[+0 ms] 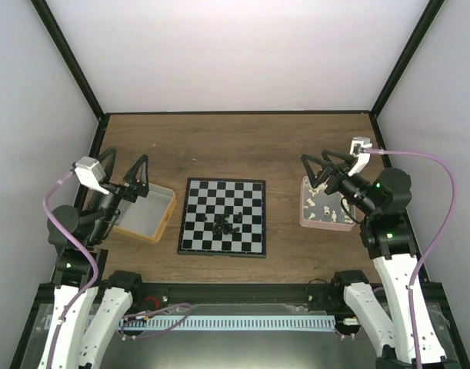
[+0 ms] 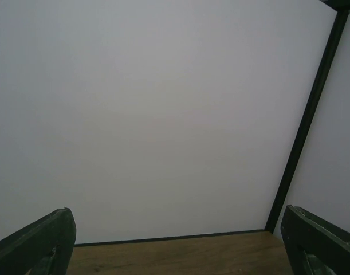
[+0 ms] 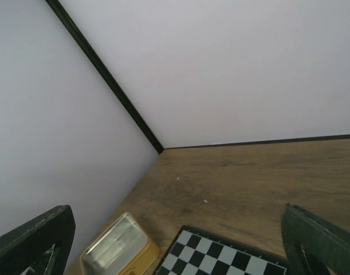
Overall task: Set up the chess pieces on the board
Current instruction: Pick up the chess piece from the chessboard.
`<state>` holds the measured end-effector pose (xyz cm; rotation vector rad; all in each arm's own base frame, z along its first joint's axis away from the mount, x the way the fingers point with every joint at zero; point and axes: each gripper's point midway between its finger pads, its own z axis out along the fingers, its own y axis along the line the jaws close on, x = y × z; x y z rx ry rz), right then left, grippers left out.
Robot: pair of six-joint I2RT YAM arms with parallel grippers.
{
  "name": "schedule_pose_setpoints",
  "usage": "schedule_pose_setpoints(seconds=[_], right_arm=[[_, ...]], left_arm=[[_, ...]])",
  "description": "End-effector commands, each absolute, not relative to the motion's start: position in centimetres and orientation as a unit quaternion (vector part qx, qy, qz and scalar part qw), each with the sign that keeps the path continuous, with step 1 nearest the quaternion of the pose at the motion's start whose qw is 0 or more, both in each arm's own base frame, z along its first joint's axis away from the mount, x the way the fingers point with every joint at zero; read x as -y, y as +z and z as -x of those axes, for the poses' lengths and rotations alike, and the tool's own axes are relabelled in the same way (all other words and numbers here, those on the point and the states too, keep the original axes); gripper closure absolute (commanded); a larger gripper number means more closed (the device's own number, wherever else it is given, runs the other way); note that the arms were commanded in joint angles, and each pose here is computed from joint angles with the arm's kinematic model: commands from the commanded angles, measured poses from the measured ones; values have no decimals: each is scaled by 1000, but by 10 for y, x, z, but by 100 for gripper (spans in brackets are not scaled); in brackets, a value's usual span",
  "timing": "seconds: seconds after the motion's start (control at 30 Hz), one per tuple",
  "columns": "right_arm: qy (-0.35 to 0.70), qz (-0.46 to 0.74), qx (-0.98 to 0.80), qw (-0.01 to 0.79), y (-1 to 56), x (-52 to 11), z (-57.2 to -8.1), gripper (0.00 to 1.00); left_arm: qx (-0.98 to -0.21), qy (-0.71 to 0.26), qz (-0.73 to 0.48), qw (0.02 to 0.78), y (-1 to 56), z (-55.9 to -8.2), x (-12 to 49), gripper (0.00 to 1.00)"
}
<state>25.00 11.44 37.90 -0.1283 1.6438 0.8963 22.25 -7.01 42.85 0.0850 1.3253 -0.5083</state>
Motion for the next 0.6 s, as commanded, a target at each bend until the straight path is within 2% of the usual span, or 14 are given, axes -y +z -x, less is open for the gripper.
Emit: schedule_pose_setpoints(seconds=[0.0,0.17,0.4,0.57], right_arm=[[426,47,-708,562,377,-121,-249,0],[437,-13,-726,530,356,-115,-259,0],[467,-12,-733,495,338,-124,-263,2],[492,38,-740,457,333,-140,-265,6]], left_arm=[[-589,-263,-50,762,433,-216,76,0],[-591,-276,-47,756,427,-214,78,0],[-598,-314,-47,736,411,-211,86,0],[-609,-330,-73,717,400,-214,98,0]])
